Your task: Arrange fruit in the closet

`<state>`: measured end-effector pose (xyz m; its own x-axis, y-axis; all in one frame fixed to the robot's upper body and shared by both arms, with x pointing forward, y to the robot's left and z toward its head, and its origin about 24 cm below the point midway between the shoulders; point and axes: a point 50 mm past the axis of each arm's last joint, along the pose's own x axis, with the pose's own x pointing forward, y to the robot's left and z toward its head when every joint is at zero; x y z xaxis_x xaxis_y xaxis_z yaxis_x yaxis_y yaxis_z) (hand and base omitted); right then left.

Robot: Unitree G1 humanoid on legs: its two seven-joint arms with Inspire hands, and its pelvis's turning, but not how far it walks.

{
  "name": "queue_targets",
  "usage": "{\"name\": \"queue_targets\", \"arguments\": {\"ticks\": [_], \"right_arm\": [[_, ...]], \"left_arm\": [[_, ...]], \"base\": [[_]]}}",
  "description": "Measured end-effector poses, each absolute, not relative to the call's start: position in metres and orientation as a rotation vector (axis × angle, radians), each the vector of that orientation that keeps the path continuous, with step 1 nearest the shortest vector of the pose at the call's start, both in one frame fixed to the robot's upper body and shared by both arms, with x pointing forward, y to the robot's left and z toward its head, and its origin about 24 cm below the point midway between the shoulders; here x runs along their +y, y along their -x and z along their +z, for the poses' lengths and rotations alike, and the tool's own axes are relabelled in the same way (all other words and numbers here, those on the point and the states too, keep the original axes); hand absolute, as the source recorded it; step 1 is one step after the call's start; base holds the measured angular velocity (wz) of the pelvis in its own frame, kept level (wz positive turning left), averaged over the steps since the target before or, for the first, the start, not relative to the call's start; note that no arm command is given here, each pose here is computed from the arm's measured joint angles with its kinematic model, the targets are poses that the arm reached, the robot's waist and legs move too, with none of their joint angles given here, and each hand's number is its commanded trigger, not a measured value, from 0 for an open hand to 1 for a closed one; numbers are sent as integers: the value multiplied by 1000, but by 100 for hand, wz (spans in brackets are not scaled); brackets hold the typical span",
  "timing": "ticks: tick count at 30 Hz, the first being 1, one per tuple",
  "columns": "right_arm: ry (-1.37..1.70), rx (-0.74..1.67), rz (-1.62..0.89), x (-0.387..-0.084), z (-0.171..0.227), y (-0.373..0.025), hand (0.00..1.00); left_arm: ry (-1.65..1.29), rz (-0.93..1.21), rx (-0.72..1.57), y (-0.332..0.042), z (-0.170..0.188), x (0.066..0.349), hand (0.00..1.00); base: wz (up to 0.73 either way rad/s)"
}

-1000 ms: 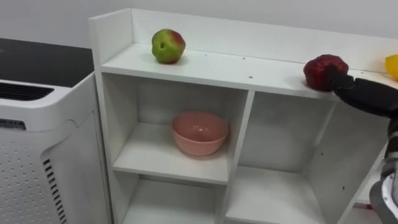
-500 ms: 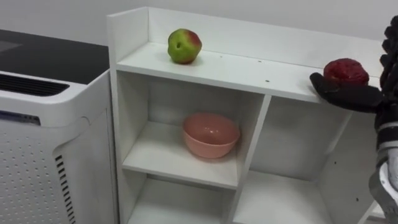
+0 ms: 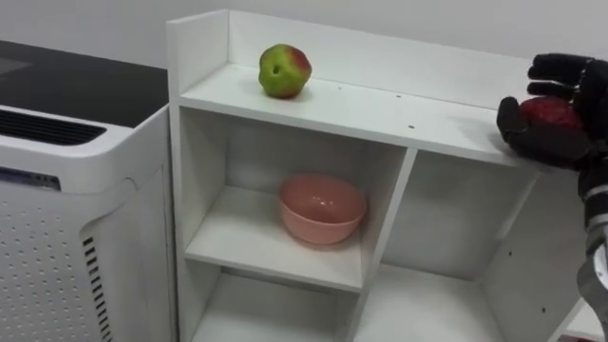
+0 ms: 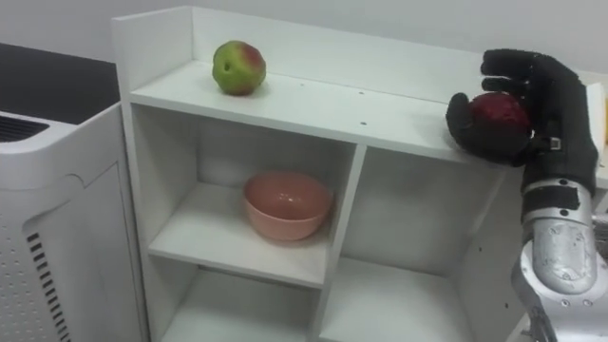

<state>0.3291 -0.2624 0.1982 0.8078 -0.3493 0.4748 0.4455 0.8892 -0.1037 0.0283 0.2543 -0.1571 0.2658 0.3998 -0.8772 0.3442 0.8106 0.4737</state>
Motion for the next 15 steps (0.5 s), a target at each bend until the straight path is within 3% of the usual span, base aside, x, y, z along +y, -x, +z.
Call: {"name": "queue_targets", "arguments": {"ticks": [15], "right_arm": [[223,-477,-410,-264,200,-331,100]], "left_arm": [[-692,21,1348,-29,-156,258,0]], "base": [[0]]}}
